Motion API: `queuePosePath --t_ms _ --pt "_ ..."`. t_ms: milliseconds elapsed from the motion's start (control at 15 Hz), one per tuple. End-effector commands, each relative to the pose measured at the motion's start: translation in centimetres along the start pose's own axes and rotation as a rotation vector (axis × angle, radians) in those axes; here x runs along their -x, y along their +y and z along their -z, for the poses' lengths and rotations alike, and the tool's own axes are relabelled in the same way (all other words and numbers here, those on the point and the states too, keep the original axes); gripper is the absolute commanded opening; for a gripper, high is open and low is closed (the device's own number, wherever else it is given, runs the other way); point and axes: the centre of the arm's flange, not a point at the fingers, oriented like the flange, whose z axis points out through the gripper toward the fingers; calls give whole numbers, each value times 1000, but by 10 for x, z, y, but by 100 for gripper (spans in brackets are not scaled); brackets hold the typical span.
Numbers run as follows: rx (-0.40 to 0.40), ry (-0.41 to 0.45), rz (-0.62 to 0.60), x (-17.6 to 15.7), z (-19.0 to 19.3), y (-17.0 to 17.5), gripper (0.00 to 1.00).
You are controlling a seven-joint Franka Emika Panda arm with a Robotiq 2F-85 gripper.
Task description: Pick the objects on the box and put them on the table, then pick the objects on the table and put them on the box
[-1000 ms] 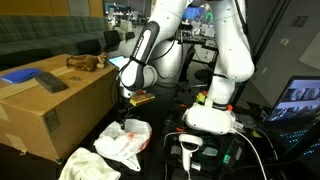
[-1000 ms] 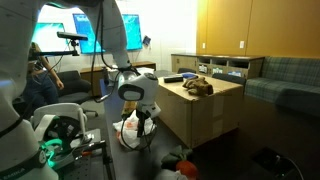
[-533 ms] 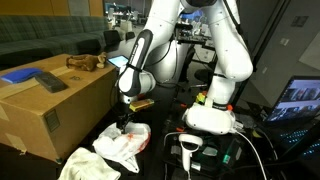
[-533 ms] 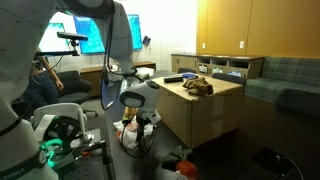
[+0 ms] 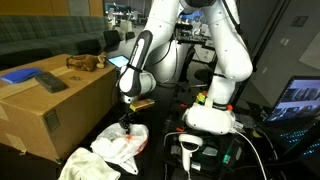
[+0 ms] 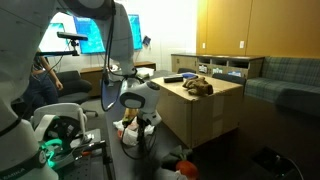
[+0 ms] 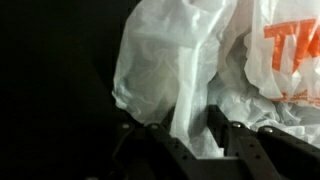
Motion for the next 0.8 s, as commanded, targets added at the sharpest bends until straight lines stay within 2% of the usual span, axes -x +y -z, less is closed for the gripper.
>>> queuePosePath --t_ms 0,67,467,733 --pt "5 61 -4 10 13 3 5" --pt "10 83 0 14 19 5 0" --pt "72 187 51 48 71 17 0" --pt "143 204 149 66 113 17 0"
